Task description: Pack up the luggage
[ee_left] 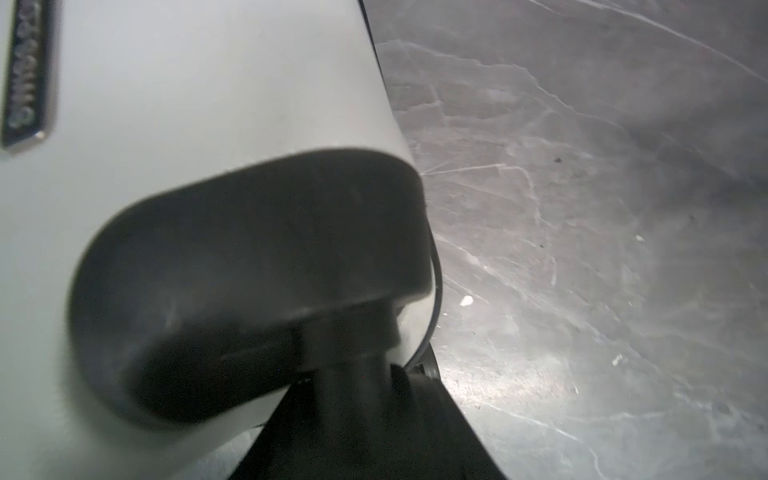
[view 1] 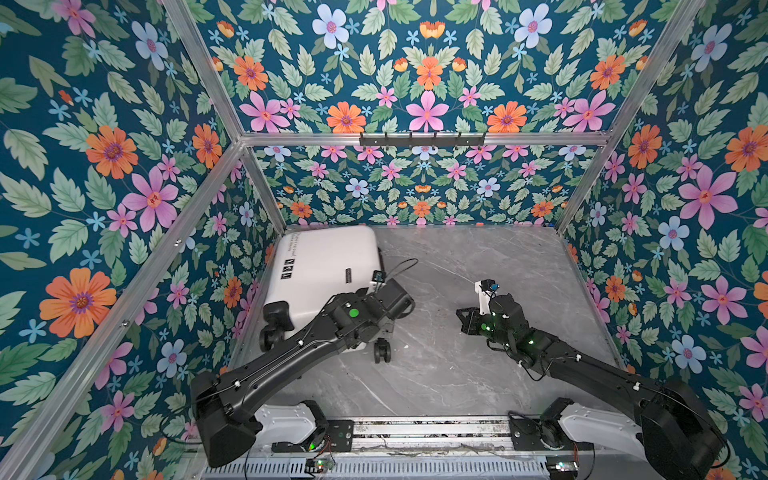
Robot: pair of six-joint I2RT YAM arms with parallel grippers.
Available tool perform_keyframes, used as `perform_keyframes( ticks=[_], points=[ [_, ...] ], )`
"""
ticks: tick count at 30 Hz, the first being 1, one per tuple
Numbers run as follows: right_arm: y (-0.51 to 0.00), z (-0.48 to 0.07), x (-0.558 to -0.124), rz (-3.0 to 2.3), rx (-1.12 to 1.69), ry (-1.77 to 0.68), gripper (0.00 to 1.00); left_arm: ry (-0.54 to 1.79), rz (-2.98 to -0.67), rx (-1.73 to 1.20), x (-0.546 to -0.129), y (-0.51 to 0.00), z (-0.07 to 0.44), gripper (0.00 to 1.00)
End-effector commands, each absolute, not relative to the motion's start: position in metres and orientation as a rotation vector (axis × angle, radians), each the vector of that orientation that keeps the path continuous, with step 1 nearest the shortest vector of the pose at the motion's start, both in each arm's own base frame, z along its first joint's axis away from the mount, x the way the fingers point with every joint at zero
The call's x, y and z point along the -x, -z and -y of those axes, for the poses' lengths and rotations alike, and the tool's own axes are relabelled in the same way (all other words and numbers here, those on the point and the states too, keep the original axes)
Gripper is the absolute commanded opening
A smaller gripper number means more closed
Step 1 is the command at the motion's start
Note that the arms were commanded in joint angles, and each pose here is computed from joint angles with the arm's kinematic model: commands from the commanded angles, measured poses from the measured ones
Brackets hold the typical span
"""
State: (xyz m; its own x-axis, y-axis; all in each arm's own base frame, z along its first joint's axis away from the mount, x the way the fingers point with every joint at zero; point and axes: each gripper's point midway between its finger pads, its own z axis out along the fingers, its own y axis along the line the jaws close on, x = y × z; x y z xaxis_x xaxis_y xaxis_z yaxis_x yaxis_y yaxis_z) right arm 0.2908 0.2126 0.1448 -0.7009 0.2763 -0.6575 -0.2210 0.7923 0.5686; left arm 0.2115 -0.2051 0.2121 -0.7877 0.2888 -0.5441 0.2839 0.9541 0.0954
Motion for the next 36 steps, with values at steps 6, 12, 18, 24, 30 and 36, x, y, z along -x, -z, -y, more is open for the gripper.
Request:
perform_keyframes(
  ticks=[6,12,18,24,30,36],
  points=[
    [-0.155,-0.151,-0.310,-2.153,-0.242,-0.735,0.00,0.457,-2.181,-0.996,-0.178,-0.244,0.332,0.00],
    [-0.158,-0.103,-0.303,-2.139,-0.363,-0.633,0.00,0.386,-2.201,-0.983,-0.177,-0.235,0.316,0.41],
    [-0.166,-0.090,-0.280,-2.100,-0.366,-0.609,0.06,0.220,-2.269,-0.844,-0.187,-0.219,0.282,0.87],
    [-0.181,-0.065,-0.265,-2.043,-0.489,-0.533,0.47,0.243,-2.275,-0.710,-0.186,-0.225,0.263,0.94],
    [-0.199,-0.032,-0.288,-2.148,-0.754,-0.414,0.52,0.345,-2.319,-0.730,-0.173,-0.229,0.282,0.99],
    [-0.223,0.009,-0.354,-2.084,-1.056,-0.628,0.50,0.222,-2.376,-0.735,-0.176,-0.199,0.278,0.98]
  ],
)
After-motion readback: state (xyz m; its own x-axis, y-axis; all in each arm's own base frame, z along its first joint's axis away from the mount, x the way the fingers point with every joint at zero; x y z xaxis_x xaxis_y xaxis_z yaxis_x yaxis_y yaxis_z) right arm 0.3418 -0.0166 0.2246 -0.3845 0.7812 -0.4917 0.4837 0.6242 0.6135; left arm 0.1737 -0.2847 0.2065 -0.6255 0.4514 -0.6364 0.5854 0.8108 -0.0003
